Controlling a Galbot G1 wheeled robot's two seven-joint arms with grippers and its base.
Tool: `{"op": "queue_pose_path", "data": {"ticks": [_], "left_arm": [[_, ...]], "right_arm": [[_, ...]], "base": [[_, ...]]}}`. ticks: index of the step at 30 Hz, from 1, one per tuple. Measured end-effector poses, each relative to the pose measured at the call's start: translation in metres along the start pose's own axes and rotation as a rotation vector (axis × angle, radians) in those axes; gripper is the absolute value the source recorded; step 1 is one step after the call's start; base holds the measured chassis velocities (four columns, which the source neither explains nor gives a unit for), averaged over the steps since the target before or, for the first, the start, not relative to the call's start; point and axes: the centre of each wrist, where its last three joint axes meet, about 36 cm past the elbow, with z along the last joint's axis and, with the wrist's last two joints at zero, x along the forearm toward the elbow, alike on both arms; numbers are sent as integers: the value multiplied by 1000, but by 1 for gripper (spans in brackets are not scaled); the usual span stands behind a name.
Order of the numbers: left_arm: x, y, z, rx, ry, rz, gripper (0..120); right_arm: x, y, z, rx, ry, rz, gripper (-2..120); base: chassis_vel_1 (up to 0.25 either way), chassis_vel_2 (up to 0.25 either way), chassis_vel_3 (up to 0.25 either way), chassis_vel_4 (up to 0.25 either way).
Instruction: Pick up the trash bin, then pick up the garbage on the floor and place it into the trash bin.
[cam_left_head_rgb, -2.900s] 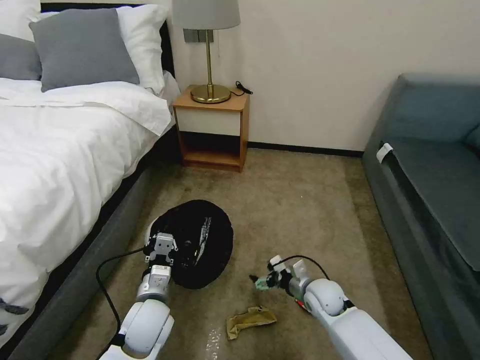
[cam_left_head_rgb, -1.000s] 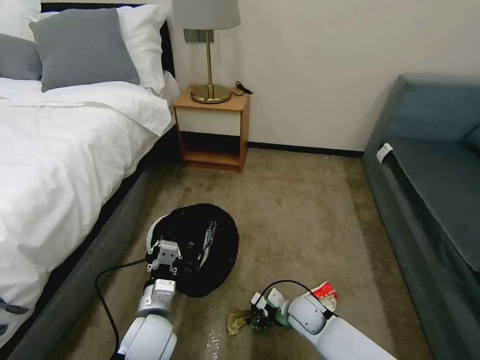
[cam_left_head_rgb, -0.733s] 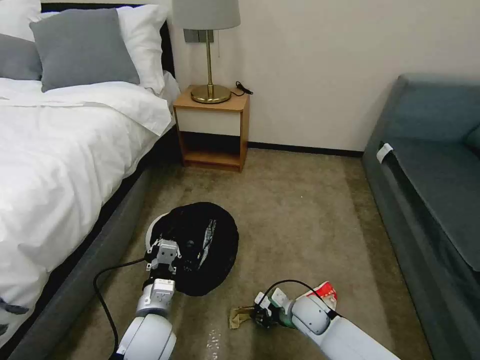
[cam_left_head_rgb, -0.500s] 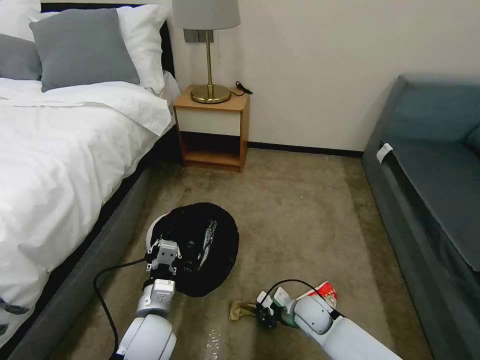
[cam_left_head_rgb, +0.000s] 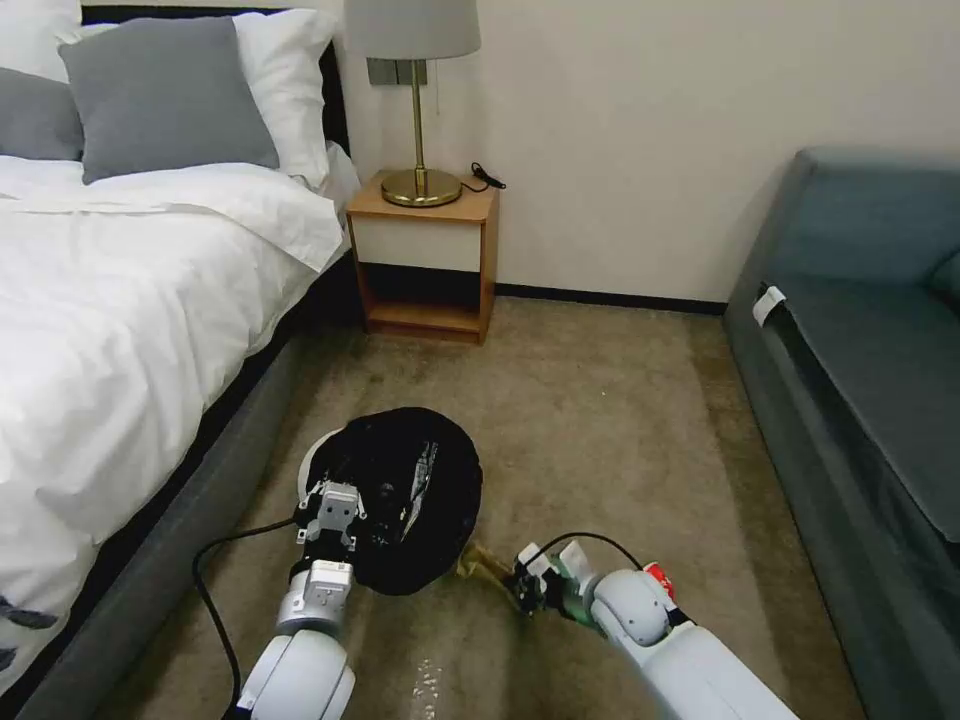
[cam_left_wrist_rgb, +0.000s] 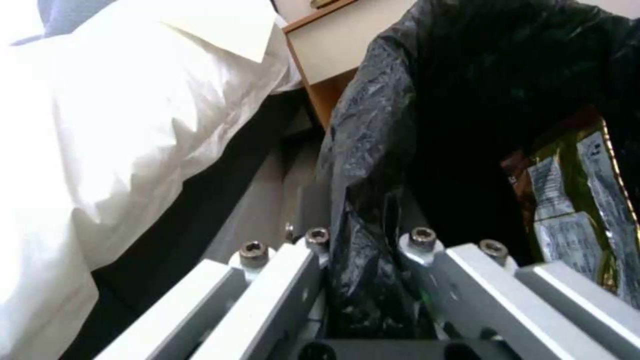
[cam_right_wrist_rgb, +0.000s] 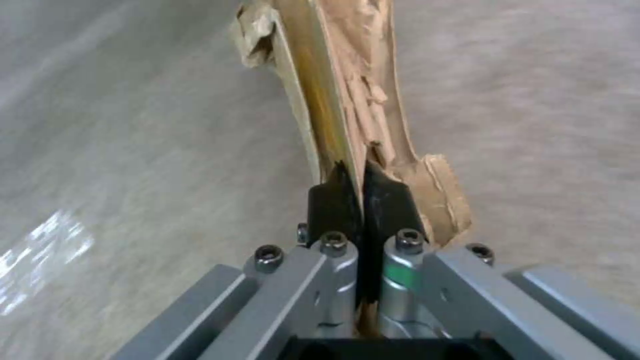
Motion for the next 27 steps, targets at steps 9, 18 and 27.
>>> {"op": "queue_pose_path", "data": {"ticks": [9, 18, 27], "left_arm": [[2, 12, 3, 8, 2, 0, 4], [-3, 23, 0, 7, -6, 10, 4], [-7, 24, -3, -2, -14, 30, 4]], "right_arm": [[12, -34, -9, -102, -62, 156, 0], [41, -82, -23, -253, -253, 338, 0], [81, -96, -50, -362, -535, 341, 0]], "base": [[0, 0, 0, 0], [0, 0, 0, 0], [0, 0, 0, 0]]}}
